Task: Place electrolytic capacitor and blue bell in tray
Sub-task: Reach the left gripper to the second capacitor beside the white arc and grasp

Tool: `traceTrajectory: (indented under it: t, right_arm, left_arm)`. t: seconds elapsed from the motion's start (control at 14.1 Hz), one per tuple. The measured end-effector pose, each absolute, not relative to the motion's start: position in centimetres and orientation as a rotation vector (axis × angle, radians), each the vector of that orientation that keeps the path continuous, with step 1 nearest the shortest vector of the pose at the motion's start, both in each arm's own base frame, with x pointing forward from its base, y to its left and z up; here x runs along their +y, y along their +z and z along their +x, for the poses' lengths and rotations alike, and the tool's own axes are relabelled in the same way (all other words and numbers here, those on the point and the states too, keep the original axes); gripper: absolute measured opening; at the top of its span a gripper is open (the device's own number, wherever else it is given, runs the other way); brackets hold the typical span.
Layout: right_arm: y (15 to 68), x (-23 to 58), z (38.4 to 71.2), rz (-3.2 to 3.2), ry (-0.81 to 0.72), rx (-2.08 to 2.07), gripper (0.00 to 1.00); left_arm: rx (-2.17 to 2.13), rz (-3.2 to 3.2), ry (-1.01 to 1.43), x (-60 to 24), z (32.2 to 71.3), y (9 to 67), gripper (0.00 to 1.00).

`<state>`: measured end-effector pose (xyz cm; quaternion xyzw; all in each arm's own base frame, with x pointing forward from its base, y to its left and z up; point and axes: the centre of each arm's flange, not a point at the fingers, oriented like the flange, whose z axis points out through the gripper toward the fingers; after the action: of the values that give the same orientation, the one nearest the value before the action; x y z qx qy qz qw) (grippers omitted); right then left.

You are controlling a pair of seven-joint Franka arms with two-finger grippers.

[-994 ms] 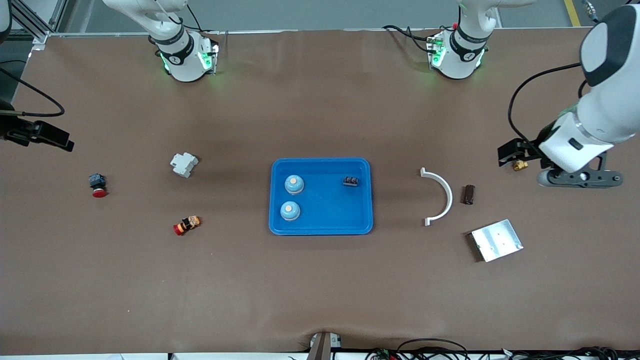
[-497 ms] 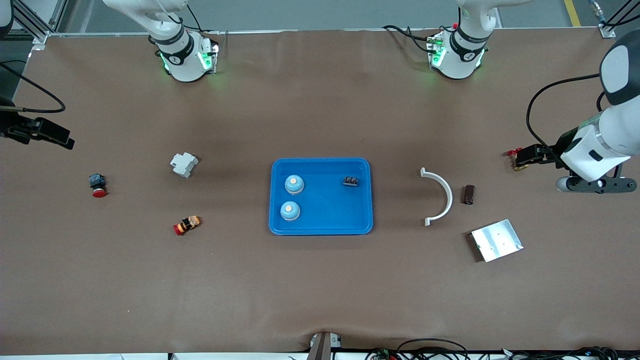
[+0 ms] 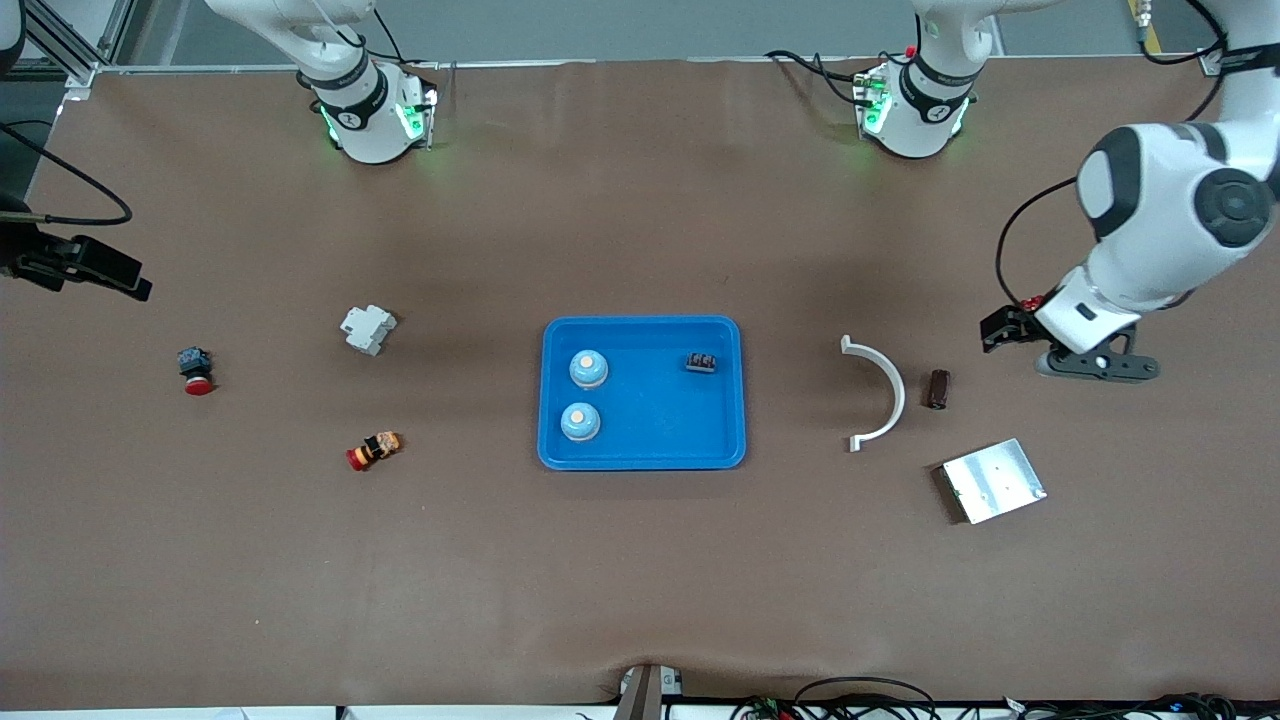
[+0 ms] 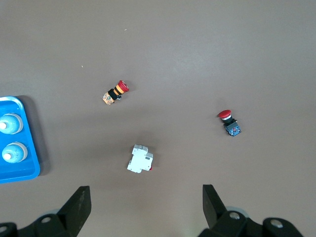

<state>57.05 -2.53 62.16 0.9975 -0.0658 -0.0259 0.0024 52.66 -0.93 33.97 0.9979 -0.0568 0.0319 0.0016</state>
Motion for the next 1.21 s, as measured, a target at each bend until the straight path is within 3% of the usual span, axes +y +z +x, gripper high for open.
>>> traceTrajectory:
  t: [0.28,1.21]
  right_arm:
    - [62.2,-3.1,57.1,3.141,-0.069,-0.225,1.0]
    - [62.9,-3.2,57.2,3.142,-0.032,-0.14,1.0]
  left_arm:
    - [-0.205,3.127,0.124,-1.0,49.8,28.3,1.0]
    - [-0.224,3.08,0.191,-2.6,52.5,17.4,1.0]
